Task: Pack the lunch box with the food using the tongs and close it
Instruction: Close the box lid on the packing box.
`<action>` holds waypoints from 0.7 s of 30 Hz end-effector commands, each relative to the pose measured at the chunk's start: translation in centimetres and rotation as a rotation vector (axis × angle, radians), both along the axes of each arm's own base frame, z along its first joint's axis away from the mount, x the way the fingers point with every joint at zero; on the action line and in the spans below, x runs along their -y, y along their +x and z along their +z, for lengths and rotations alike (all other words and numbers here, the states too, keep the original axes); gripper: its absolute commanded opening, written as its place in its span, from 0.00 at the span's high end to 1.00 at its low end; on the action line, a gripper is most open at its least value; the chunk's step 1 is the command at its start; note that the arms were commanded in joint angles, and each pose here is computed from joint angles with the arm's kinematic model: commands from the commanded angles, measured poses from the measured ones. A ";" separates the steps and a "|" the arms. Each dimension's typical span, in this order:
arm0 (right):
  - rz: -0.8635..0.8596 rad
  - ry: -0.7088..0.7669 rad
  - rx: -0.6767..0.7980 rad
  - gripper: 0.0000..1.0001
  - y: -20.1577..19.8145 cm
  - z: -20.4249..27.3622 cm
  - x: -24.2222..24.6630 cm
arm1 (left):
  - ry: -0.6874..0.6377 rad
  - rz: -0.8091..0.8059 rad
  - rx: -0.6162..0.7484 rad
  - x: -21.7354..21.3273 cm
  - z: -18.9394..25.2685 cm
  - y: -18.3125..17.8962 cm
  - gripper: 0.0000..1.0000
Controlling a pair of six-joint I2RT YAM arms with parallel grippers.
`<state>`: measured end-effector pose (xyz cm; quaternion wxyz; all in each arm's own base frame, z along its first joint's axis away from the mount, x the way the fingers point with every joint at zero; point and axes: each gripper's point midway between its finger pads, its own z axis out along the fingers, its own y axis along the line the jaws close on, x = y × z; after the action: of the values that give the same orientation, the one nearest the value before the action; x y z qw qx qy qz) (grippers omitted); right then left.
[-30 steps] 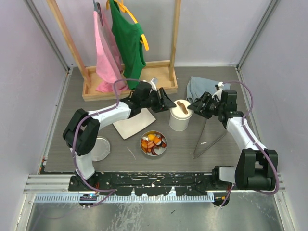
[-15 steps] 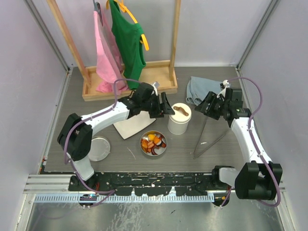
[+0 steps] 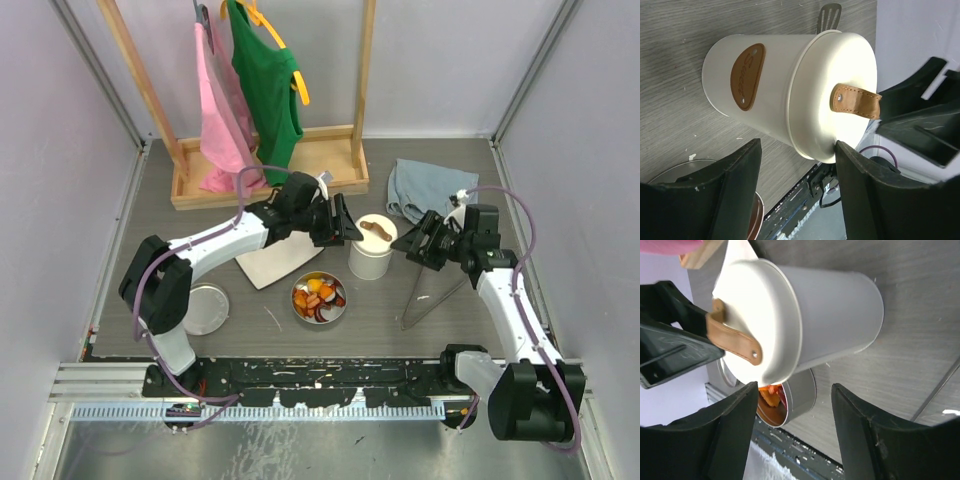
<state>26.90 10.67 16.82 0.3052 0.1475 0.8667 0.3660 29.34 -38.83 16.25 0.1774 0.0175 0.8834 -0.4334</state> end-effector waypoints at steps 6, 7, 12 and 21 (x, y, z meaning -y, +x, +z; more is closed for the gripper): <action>0.066 0.137 0.021 0.34 0.6 0.6 -2.7 | 0.007 -0.033 -0.032 -0.1 -1.5 -1.1 0.47; 0.070 0.146 0.031 0.34 0.6 0.9 -2.9 | 0.011 -0.033 -0.036 -0.1 -1.8 -1.1 0.49; 0.043 0.148 0.029 0.33 1.0 0.3 -3.3 | 0.027 -0.032 -0.055 -0.1 -3.1 -1.3 0.55; -0.057 0.031 -0.131 0.57 -0.3 -6.5 -1.6 | 0.063 -0.021 -0.072 -0.3 -5.4 -1.2 0.73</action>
<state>27.44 13.83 15.01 0.2658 0.1738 0.8451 0.4301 29.31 -39.53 16.59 0.1753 0.0180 0.8683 -0.4636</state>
